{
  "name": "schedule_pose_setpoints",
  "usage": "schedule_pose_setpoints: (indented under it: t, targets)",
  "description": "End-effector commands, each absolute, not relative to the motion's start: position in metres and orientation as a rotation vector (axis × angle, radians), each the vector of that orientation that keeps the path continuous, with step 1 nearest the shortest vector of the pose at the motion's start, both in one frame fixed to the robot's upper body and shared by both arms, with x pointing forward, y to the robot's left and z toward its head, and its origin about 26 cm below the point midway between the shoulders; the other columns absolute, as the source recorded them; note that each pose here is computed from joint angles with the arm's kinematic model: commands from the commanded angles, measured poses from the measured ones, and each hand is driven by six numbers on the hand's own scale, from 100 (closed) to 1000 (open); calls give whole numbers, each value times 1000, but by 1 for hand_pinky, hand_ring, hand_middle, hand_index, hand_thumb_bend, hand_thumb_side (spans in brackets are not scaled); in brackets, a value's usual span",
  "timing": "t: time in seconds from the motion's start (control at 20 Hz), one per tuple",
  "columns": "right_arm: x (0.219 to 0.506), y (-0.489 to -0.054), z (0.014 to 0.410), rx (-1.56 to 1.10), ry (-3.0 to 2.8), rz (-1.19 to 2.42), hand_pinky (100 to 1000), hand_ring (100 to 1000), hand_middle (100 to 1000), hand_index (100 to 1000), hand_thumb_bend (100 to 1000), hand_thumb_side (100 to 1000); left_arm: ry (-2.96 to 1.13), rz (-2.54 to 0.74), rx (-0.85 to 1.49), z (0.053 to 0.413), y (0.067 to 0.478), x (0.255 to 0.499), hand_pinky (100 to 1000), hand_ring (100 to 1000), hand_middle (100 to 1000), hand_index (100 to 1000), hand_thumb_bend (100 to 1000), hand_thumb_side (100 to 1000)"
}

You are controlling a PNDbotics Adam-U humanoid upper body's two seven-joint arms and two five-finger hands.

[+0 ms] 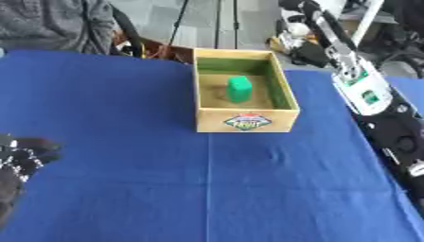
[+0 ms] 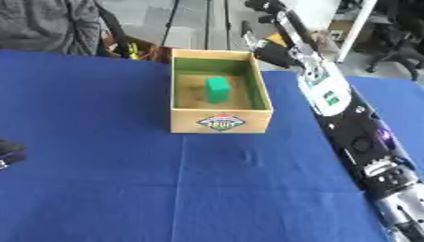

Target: Pick up objects on the table and place them in the box.

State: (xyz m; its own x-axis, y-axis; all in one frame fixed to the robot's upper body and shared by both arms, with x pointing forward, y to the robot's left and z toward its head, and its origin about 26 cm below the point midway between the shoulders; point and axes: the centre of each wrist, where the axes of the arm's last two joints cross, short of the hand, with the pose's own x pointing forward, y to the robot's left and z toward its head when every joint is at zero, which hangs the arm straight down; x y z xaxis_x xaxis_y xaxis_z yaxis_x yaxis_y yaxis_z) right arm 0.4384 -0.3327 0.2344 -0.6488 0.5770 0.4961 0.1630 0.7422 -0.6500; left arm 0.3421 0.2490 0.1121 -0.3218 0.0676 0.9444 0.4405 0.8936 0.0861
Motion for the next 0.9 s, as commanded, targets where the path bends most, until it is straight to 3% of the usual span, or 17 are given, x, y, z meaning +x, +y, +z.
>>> schedule_pose_setpoints:
  t: [0.05, 0.4, 0.9]
  targets:
    - [428, -336, 246, -528, -2263, 634, 772, 860, 774, 797, 100, 754, -1921, -388, -323, 126, 260, 345, 824, 782, 589, 669, 413, 1000]
    - [406, -312, 190, -338, -2236, 260, 766, 853, 760, 786, 100, 839, -1929, -331, -227, 124, 281, 342, 824, 784, 589, 669, 411, 1000]
    - [357, -293, 126, -121, -2097, 71, 750, 828, 701, 765, 100, 915, -1909, -287, -178, 114, 292, 337, 824, 784, 589, 669, 408, 1000]
